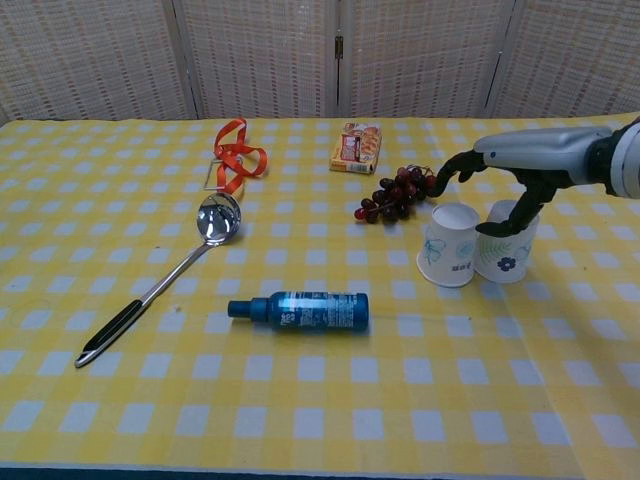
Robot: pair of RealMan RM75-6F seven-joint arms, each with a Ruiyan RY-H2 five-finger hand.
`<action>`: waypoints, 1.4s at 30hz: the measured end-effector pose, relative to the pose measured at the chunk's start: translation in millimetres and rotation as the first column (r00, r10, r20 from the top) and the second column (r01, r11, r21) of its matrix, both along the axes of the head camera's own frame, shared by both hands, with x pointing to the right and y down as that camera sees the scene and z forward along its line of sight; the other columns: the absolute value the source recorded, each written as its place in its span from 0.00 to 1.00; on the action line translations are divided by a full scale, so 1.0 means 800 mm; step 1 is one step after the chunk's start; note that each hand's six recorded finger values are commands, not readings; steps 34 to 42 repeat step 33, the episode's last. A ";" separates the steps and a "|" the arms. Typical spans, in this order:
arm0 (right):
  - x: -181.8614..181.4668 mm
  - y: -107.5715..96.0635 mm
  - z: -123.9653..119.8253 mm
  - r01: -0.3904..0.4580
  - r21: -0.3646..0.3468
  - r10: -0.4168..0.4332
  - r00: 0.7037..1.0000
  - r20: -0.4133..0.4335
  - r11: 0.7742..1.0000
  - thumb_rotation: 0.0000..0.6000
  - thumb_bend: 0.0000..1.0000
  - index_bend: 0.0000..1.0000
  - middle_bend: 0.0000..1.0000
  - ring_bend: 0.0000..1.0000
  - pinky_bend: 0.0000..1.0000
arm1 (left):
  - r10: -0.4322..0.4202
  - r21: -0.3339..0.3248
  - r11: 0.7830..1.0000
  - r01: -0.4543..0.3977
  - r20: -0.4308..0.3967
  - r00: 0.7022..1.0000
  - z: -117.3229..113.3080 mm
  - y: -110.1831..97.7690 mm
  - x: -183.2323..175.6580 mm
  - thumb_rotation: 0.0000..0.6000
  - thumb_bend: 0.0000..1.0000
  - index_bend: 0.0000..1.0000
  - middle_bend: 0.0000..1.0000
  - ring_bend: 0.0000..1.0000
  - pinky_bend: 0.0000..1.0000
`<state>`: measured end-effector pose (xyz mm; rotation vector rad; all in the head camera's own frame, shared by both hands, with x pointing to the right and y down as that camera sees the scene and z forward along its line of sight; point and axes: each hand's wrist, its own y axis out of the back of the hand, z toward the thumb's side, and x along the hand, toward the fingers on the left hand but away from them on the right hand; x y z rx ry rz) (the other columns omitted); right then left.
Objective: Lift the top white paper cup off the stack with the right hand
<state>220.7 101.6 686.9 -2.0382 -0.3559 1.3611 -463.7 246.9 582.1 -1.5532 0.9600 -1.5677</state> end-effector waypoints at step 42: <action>0.209 0.076 -0.156 -0.368 0.434 0.353 0.928 0.118 0.822 1.00 0.43 0.06 0.02 0.06 0.06 | 0.044 0.074 0.996 -0.042 -0.027 0.999 -0.008 -0.016 0.038 1.00 0.23 0.00 0.00 0.00 0.00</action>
